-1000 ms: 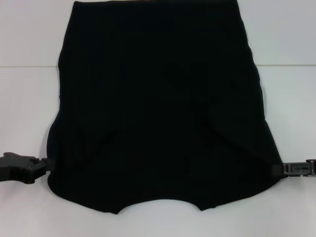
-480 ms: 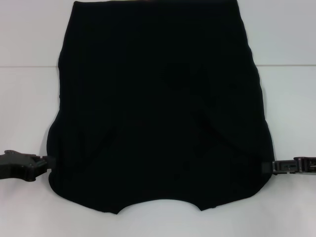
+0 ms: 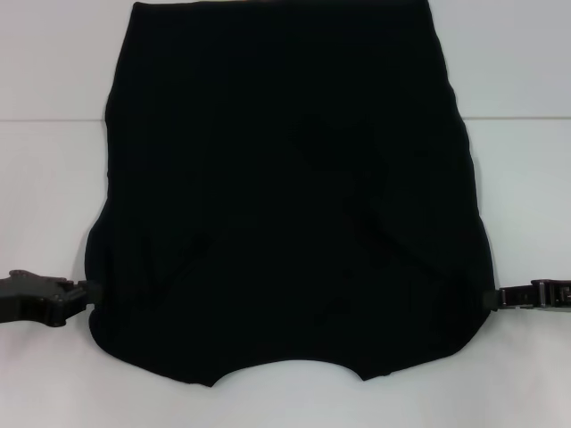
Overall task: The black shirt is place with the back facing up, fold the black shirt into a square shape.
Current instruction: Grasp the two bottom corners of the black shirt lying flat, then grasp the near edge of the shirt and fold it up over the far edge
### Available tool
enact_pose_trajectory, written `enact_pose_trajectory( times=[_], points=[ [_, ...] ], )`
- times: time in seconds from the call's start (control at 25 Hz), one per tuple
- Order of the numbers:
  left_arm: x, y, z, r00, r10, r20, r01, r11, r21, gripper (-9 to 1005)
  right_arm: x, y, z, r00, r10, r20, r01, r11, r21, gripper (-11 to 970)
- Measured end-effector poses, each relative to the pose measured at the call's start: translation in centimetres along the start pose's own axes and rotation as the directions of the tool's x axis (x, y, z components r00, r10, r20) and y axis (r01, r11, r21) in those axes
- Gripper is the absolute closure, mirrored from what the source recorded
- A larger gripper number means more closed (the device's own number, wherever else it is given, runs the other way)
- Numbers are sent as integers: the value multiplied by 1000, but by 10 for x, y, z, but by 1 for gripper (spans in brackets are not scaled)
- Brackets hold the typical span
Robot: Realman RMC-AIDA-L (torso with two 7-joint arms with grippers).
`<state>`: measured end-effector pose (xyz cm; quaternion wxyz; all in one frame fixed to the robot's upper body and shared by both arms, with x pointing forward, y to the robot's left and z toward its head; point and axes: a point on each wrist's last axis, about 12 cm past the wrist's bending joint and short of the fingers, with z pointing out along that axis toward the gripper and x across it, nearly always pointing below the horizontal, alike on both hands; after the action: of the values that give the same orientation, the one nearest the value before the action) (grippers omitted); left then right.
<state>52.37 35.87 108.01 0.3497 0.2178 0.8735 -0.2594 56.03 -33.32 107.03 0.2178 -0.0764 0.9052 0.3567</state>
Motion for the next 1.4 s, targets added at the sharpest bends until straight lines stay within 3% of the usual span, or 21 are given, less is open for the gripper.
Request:
enact_pose_trajectory(
  times=[0.08, 0.48, 0.8, 1.12, 1.16, 1.4],
  points=[
    [0, 0, 0, 1000, -1, 0, 1, 1000, 1, 943, 0, 0, 1, 1000, 0, 0, 0, 1000, 1, 627],
    [-2, -1, 4, 1000, -12, 16, 12, 1000, 5, 944, 7, -4, -3, 999, 9, 35, -9, 1000, -2, 867],
    [7, 0, -10, 991, -123, 49, 122, 992, 21, 944, 28, -16, -23, 994, 22, 110, -18, 999, -33, 916],
    [23, -10, -35, 982, -177, 70, 170, 980, 99, 944, 59, -23, -47, 992, -4, 126, 15, 996, -86, 916],
    [32, -13, -41, 978, -199, 60, 191, 974, 123, 944, 63, -23, -50, 992, -5, 126, 17, 996, -92, 916],
    [50, -23, -52, 973, -228, 35, 219, 959, 180, 944, 93, -24, -70, 992, -38, 124, 56, 988, -147, 917]
  ],
)
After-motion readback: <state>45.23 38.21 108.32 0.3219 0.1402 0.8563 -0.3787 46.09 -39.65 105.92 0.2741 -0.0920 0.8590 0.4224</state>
